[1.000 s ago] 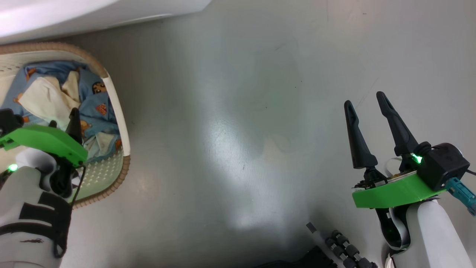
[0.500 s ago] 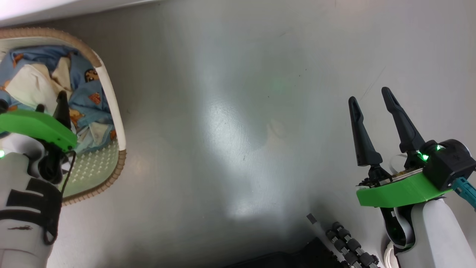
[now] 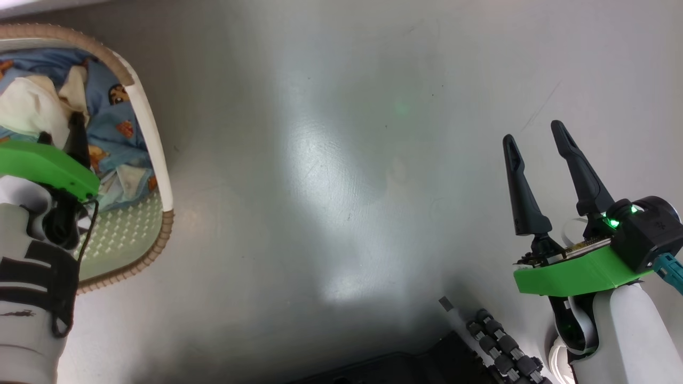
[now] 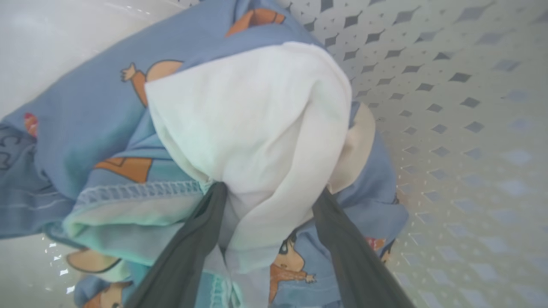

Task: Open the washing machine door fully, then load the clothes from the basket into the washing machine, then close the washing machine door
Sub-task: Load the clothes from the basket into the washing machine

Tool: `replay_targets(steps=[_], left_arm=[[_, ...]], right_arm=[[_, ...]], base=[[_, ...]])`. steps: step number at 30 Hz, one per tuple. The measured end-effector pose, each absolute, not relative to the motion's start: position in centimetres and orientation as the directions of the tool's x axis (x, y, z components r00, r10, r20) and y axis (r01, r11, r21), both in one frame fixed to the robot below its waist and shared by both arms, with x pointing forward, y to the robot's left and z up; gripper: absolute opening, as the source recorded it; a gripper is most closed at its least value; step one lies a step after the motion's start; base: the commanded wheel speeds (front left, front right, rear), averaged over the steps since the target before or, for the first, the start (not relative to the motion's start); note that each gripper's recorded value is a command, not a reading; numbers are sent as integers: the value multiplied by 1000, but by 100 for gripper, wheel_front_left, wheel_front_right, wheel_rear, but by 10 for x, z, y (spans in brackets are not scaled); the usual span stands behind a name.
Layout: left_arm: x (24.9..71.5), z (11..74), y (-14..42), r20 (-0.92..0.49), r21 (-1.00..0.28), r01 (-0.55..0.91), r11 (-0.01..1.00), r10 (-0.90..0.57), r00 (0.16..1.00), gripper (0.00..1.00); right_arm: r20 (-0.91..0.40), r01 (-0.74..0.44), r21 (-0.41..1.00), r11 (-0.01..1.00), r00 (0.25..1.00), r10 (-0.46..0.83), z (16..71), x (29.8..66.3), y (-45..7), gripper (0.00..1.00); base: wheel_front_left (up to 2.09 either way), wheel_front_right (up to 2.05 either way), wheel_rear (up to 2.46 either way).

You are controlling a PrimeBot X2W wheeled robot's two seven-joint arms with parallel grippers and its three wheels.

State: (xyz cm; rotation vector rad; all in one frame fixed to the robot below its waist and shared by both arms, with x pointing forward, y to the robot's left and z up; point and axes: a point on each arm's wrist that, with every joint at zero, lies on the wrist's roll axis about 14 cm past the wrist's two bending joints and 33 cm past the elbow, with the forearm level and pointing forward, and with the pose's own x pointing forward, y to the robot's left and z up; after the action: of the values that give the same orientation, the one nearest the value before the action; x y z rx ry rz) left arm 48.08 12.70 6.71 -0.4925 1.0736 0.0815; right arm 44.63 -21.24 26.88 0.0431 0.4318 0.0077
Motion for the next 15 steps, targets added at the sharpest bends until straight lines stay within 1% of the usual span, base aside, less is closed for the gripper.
replay_targets(steps=[15], left_arm=[[483,58,115,-858,-354,-265,897,-199,474,100]], right_arm=[[-435,15,30,999,900,-1,263,443,-219,100]], base=[[0,0,0]])
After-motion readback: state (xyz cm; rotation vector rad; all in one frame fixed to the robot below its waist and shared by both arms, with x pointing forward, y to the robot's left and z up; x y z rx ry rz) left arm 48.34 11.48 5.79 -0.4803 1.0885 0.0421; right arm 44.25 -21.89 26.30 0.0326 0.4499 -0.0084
